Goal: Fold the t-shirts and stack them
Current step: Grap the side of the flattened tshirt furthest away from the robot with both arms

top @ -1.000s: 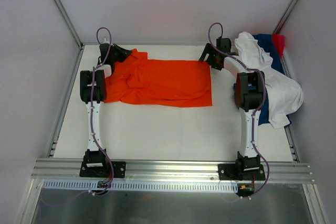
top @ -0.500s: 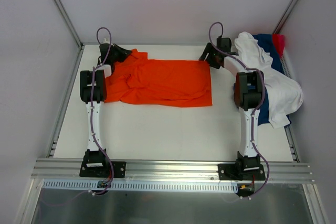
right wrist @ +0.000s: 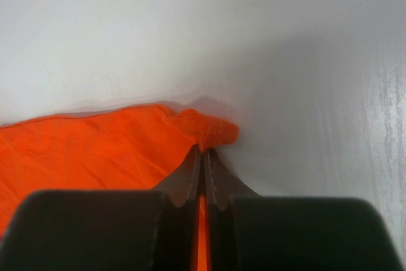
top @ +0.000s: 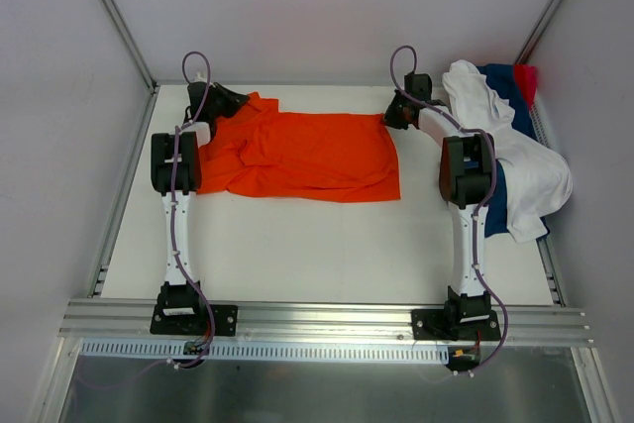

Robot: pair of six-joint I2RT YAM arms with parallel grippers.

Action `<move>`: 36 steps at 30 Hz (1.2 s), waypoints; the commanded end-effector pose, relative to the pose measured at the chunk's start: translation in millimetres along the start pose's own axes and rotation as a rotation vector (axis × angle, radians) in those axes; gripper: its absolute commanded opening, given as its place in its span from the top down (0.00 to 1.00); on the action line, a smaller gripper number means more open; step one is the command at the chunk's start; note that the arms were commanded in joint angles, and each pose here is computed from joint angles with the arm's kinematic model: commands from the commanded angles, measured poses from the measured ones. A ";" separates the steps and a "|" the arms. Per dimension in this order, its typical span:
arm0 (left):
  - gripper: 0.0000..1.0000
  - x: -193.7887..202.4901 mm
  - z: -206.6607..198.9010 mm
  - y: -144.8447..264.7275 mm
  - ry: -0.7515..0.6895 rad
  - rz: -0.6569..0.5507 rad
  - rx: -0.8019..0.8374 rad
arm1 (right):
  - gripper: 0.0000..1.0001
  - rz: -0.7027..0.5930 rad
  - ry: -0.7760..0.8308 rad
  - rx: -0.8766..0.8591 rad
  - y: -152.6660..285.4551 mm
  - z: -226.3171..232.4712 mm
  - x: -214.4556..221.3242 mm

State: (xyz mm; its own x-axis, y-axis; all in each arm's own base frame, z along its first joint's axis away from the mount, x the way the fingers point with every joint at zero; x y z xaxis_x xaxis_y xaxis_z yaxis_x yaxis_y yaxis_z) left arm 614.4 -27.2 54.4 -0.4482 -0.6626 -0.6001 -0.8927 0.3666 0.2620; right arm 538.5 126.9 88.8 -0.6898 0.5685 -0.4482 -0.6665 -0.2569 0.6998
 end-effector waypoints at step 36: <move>1.00 -81.7 -149.7 121.9 -0.273 -0.045 0.093 | 0.99 -0.060 0.129 -0.061 115.8 41.7 -11.1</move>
State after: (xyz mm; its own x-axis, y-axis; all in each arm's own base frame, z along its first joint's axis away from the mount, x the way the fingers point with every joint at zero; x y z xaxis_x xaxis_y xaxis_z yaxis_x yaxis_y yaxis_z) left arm 553.8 -30.9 214.2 -0.4009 -0.5434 -0.7376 -0.8944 0.4065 0.1867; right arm 493.6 125.2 154.8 -0.7044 0.5019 -0.5020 -0.6789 -0.2697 0.6830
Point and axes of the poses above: each gripper's point midway between its finger pads, its own y axis back along the fingers, its own z axis along the line the jaws close on, x = y × z, the point moved 8 cm from there along y, back along the fingers, and after that the axes turned 11 degrees about -y, right-handed, at the moved point
